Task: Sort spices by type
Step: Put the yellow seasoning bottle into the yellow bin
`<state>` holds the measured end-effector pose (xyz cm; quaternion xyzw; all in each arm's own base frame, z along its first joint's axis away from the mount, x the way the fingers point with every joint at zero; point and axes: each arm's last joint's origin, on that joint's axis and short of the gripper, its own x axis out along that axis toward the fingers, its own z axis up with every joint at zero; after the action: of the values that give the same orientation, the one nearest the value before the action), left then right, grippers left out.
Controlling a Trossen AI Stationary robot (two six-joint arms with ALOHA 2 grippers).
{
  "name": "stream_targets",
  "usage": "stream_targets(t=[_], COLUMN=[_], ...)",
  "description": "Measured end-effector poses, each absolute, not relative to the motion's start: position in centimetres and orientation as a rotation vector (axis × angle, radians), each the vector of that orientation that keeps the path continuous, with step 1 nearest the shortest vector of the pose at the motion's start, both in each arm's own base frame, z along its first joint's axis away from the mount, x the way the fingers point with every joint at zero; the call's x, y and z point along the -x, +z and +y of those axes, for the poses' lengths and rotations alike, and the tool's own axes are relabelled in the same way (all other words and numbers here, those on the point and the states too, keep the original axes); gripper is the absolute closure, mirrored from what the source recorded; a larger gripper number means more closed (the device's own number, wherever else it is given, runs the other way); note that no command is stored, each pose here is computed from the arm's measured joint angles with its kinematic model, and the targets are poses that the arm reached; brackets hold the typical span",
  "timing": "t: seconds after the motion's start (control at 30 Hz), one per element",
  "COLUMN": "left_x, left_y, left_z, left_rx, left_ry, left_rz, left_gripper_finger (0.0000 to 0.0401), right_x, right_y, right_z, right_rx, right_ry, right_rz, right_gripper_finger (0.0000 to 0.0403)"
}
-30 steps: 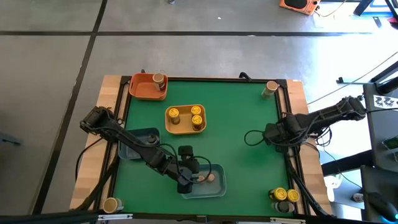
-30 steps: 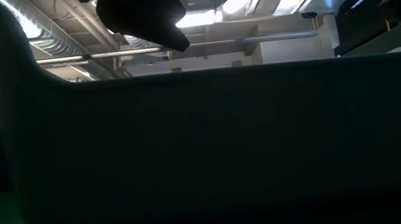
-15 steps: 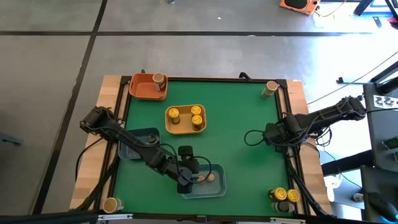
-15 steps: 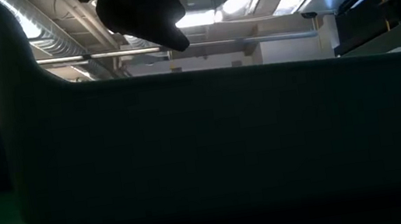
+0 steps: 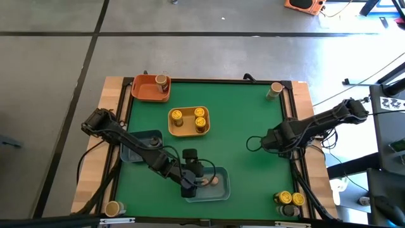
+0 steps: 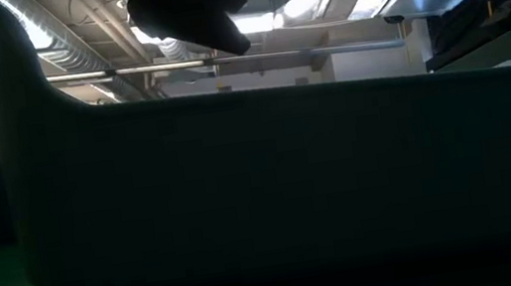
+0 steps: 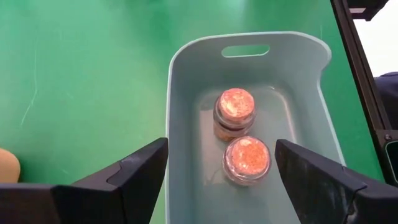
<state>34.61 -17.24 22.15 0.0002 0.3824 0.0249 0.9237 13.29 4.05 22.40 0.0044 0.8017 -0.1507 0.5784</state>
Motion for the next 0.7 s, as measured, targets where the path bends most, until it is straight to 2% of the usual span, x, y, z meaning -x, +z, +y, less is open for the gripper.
stream_targets(t=[0.47,0.57,0.7], left_x=[-34.6,-34.6,-34.6], left_y=[22.2,22.2,22.2], left_z=[-17.2,-17.2,-17.2], left_rx=[0.006,0.006,0.008], left_ry=[0.053,0.053,0.053], left_rz=[0.783,0.783,0.783], left_gripper_finger=[0.0107,0.0107,0.0107], right_x=[-14.1,-14.2,-14.2], right_y=[19.4,19.3,19.3], right_z=[4.1,4.1,4.0], right_rx=[0.147,0.163,0.199], right_ry=[-0.357,-0.338,-0.311], right_rz=[1.939,1.943,1.953], right_gripper_finger=[0.0064,0.0089,0.0144])
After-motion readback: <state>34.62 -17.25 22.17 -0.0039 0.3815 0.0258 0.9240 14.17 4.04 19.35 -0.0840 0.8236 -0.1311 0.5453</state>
